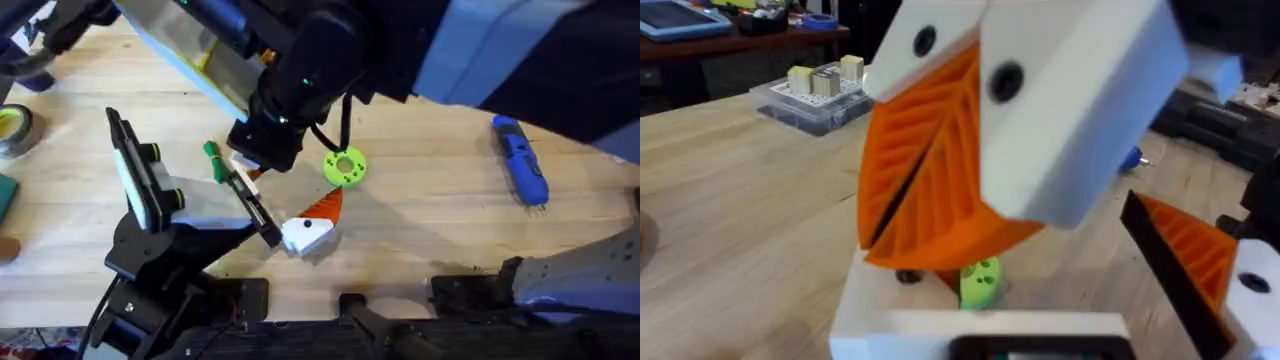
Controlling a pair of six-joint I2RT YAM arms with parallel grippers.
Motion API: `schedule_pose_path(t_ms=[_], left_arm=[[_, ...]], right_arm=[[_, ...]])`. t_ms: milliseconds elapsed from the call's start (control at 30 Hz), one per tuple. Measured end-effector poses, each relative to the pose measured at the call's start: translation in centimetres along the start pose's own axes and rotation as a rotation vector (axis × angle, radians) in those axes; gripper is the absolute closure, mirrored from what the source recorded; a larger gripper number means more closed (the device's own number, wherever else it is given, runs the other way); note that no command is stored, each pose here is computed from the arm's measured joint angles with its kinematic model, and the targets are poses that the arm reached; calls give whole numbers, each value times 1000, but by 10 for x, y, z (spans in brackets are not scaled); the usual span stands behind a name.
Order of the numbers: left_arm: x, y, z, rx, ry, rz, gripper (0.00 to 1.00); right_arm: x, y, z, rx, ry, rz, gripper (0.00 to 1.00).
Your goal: Pick up the gripper from the table and insert it into the empty holder that is missing its gripper. Then pick up a screw, insert it into the mounting hole, and use the screwdriver to tighten it. Finally, clean up the table by picking up the vegetable and placing it into the bucket.
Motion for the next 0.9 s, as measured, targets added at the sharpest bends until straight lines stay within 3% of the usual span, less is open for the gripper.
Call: schedule_pose_path(t_ms=[167, 300, 467, 500, 900], left_arm=[[0, 0, 0, 1, 0, 0, 14], [0, 0, 0, 3, 0, 0, 15], [0, 0, 0, 2, -3, -2, 15], [0, 0, 0, 3, -3, -2, 15], [0, 0, 0, 3, 0, -1, 14]], right_arm=[[0, 0, 1, -1, -7, -2, 963], [0, 0, 1, 0, -6, -1, 710], [-2, 2, -10, 11, 34, 6, 70], [-3, 3, -13, 16, 40, 6, 26], [-32, 5, -22, 44, 55, -51, 6]])
Point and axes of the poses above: each hand's point on the last joint's axis, 136 mm out from that joint toward the fingers, its own x axis out along the fingers, its own z axis along the line the jaws close on, y = z × x, the point moved 4 cm from there along -x, back along the fingers, and after that the axes turned 13 degrees about -x, right-handed, at the moved point
